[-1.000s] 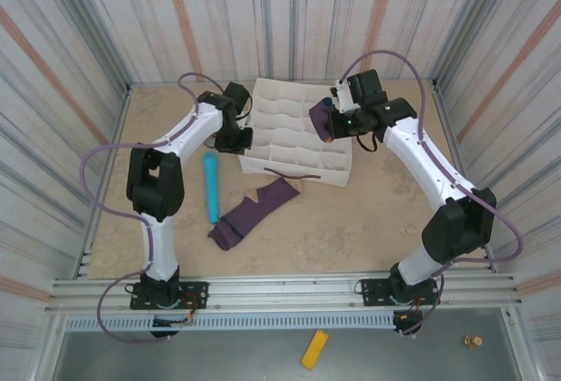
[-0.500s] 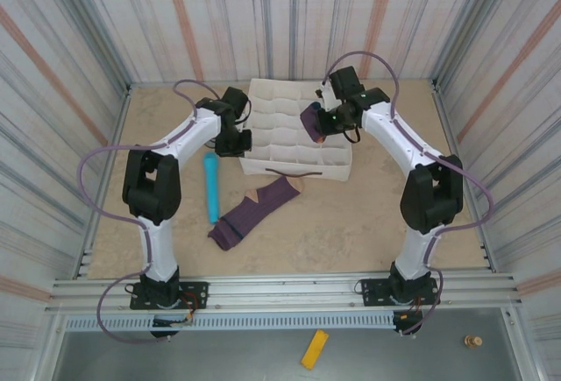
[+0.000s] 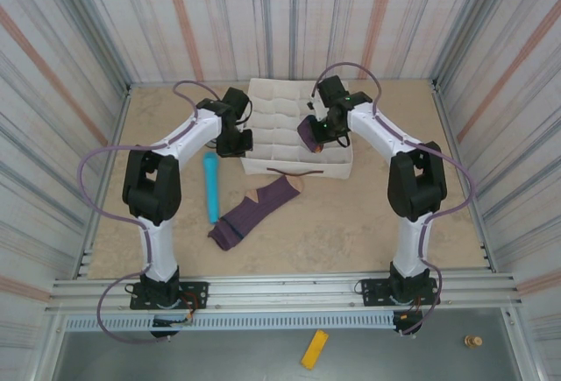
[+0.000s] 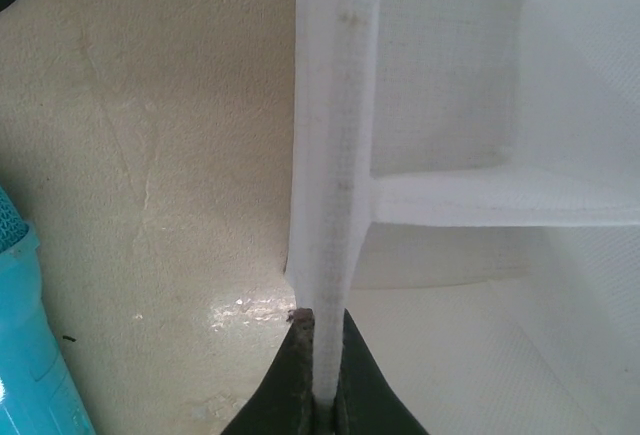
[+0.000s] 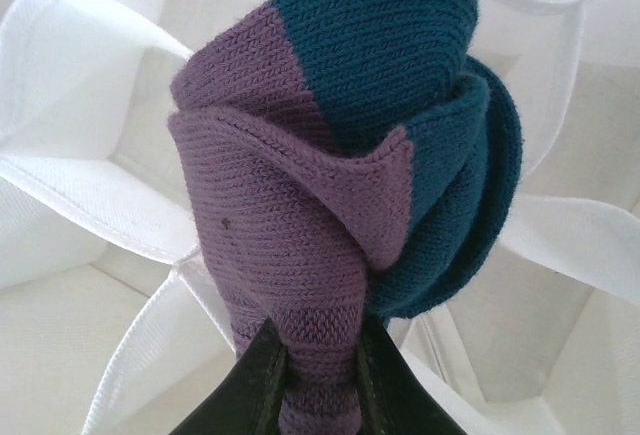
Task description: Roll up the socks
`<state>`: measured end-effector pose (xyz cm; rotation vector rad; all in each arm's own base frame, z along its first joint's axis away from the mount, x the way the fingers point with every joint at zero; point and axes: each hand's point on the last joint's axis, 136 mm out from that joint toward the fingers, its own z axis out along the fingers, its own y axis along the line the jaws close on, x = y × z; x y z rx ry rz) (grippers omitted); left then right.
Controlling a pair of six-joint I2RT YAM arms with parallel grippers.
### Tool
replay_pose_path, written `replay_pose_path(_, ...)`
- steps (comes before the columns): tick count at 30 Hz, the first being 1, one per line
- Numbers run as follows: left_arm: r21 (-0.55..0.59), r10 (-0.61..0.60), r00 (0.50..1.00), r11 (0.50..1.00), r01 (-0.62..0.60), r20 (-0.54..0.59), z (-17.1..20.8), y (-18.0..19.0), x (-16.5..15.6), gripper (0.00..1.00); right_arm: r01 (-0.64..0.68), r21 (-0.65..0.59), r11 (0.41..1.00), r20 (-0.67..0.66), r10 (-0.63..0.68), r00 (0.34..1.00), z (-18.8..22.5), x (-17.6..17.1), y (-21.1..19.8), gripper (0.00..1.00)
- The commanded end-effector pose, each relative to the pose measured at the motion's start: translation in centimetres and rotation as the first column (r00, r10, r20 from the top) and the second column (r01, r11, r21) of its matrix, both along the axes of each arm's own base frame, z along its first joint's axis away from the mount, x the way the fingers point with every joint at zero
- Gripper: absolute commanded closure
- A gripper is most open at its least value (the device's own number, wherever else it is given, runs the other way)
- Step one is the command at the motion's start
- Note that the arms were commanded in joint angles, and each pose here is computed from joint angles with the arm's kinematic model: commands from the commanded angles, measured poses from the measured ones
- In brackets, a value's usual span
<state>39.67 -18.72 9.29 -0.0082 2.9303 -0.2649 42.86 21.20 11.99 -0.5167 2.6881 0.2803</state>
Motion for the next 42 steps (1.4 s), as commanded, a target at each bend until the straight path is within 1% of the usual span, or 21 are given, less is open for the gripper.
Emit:
replay_pose_path(1,0.009,0.023,0.999,1.0,-0.023,-0.03,-0.6,0.2,-0.9,1.0,-0.063,-0.097,0.993,0.01,0.065,0.998,-0.7,-0.7,0.2,1.0)
replay_pose_path(8,0.005,0.028,0.999,1.0,-0.027,-0.038,-0.9,0.0,-0.7,1.0,-0.054,-0.196,0.979,-0.017,0.052,0.999,-2.3,-1.0,-1.2,1.0)
replay_pose_path(14,-0.004,0.013,0.999,1.0,-0.013,-0.037,-0.9,-0.3,-0.6,1.0,-0.041,-0.186,0.982,0.064,0.054,0.996,-1.9,1.4,-0.4,1.0)
replay_pose_path(18,0.005,0.009,0.999,1.0,-0.009,-0.038,-1.0,-0.2,-0.7,1.0,-0.062,-0.205,0.977,0.064,0.076,0.995,-2.1,2.0,0.1,1.0)
replay_pose_path(21,0.018,0.016,0.999,1.0,-0.016,-0.037,-1.2,0.0,-0.5,1.0,-0.088,-0.234,0.968,0.034,0.099,0.995,-2.6,1.2,0.1,1.0)
replay_pose_path(24,0.019,0.031,0.998,0.999,-0.03,-0.047,-1.6,0.3,-0.4,1.0,-0.12,-0.246,0.962,-0.027,0.117,0.993,-3.3,-0.2,-0.2,1.0)
replay_pose_path(28,0.022,0.059,0.996,0.998,-0.058,-0.062,-1.9,1.0,0.0,1.0,-0.138,-0.277,0.951,-0.101,0.114,0.988,-4.0,-1.9,-1.2,1.0)
replay_pose_path(32,0.022,0.06,0.997,0.998,-0.059,-0.058,-1.7,0.9,0.4,1.0,-0.165,-0.304,0.938,-0.175,0.116,0.978,-4.7,-3.0,-1.8,1.0)
replay_pose_path(37,-0.001,0.032,0.998,0.999,-0.033,-0.055,-1.5,0.2,0.7,1.0,-0.166,-0.322,0.932,-0.219,0.097,0.971,-6.4,-2.5,-1.9,1.0)
replay_pose_path(42,0.012,-0.002,0.999,1.0,0.002,-0.038,-1.2,0.1,1.0,1.0,-0.166,-0.335,0.928,-0.271,0.074,0.96,-7.5,-1.7,-1.7,1.0)
